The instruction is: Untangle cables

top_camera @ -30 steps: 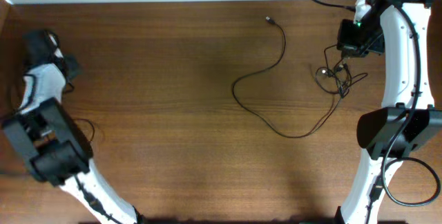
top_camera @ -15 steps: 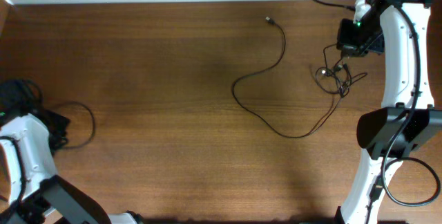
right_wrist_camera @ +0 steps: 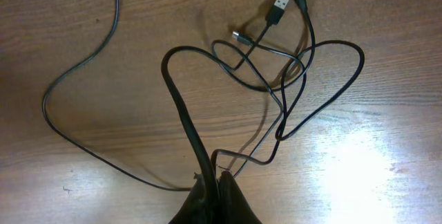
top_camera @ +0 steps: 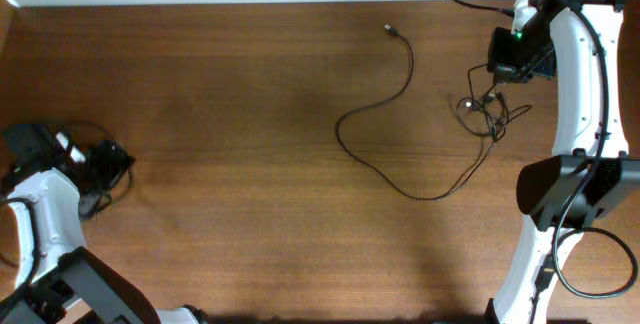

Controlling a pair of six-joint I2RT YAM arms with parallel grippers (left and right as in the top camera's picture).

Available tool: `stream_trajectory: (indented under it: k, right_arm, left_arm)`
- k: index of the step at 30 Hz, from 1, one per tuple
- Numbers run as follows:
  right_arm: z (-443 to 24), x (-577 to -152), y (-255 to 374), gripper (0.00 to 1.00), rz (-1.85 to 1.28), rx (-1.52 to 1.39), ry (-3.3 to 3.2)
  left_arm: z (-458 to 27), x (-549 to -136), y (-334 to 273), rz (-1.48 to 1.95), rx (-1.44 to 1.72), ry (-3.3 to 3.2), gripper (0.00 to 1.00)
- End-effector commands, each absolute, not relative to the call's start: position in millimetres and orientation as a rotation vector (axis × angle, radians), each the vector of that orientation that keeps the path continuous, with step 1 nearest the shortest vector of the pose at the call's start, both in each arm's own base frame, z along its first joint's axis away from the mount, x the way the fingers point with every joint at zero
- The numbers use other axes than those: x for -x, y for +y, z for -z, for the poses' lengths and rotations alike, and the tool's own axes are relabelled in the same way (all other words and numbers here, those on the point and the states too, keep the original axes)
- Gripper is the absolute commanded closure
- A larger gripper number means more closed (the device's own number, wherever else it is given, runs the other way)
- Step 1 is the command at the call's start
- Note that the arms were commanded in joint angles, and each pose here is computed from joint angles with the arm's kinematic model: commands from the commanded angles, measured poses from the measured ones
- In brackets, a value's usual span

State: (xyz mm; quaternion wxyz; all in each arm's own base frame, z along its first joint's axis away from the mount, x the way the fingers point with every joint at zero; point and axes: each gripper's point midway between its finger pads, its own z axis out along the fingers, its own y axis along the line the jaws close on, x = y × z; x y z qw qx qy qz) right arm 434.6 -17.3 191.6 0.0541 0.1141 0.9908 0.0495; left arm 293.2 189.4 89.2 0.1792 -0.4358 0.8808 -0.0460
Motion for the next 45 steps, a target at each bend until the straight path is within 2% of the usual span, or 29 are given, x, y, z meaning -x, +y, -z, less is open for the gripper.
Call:
stream_trajectory:
  k: [1, 3, 7, 15, 18, 21, 26, 32, 34, 36, 41, 44, 45]
  right_arm:
    - [-191, -435, -14, 0.96, -0.156, -0.342, 3.013]
    - [-191, -435, -14, 0.96, -0.156, -0.342, 3.013]
    - [-191, -434, -14, 0.96, -0.155, -0.343, 3.018]
    - [-190, -433, -14, 0.96, -0.155, -0.344, 3.02]
    - [-190, -432, -14, 0.96, -0.155, -0.344, 3.024]
    - [-190, -432, -14, 0.96, -0.155, -0.344, 3.024]
    - [-190, -432, -14, 0.96, -0.155, -0.344, 3.025]
    - [-190, -432, -13, 0.96, -0.155, -0.344, 3.028]
    - [-190, -432, -13, 0.96, -0.155, -0.344, 3.027]
    - [-190, -432, -13, 0.96, -0.155, -0.344, 3.027]
    - [-190, -432, -13, 0.96, -0.162, -0.345, 3.027]
    - [-191, -432, -3, 0.96, -0.169, -0.311, 3.031]
    - [-191, -433, 6, 0.96, -0.18, -0.273, 3.03]
  left_arm:
    - [-101, -338, 152, 0.245, 0.706, 2.554, 0.11]
    - [-86, -371, 137, 0.215, 0.505, 2.554, 0.14]
    - [-52, -397, 146, 0.178, 0.48, 2.54, 0.11]
    - [-22, -397, 164, 0.061, 0.525, 2.581, 0.0]
    - [-6, -390, 165, 0.053, 0.548, 2.629, 0.0]
    - [-2, -372, 188, -0.125, 0.618, 2.669, 0.0]
    - [3, -320, 249, -0.198, 1.043, 2.602, 0.01]
    - [3, -278, 292, -0.206, 1.363, 2.463, 0.01]
    - [3, -275, 294, -0.194, 1.381, 2.457, 0.01]
    - [-5, -296, 276, -0.055, 1.283, 2.458, 0.01]
    - [-82, -359, 215, -0.039, 0.9, 2.418, 0.0]
    - [-110, -395, 132, 0.054, 0.615, 2.444, 0.0]
    - [-117, -406, 93, 0.199, 0.497, 2.442, 0.0]
